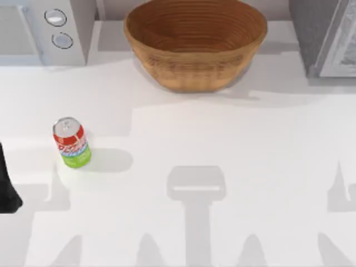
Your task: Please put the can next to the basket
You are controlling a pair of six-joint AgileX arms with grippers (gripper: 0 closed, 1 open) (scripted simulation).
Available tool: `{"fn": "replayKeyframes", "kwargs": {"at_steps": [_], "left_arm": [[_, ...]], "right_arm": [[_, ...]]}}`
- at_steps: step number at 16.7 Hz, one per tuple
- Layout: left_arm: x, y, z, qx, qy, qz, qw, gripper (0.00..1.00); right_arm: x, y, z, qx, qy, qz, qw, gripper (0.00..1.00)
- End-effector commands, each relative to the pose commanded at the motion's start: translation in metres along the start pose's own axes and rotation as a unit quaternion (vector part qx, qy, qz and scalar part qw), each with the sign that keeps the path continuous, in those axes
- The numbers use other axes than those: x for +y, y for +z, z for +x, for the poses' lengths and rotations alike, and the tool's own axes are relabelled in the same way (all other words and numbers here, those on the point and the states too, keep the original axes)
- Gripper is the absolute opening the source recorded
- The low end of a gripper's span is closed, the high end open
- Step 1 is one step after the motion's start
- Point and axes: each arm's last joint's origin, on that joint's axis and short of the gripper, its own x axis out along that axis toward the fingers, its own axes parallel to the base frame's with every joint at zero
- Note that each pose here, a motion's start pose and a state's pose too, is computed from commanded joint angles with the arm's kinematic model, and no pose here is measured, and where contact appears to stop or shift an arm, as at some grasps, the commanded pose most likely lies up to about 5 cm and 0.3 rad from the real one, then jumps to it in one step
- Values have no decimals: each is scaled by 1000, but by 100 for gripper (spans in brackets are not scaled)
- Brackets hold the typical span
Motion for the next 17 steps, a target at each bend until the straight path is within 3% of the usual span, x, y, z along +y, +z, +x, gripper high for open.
{"fn": "replayKeyframes", "kwargs": {"at_steps": [5,10,14,17], "left_arm": [[-2,4,1,29,-9,9,999,100],[-8,27,13,152,-43,52,986,100],[-16,54,40,288,-84,105,948,100],[-25,69,72,396,-123,149,898,100]], "right_arm": [[0,0,0,0,0,0,1000,100],[0,0,0,0,0,0,1000,100],[0,0,0,0,0,0,1000,100],[0,0,0,0,0,0,1000,100]]}}
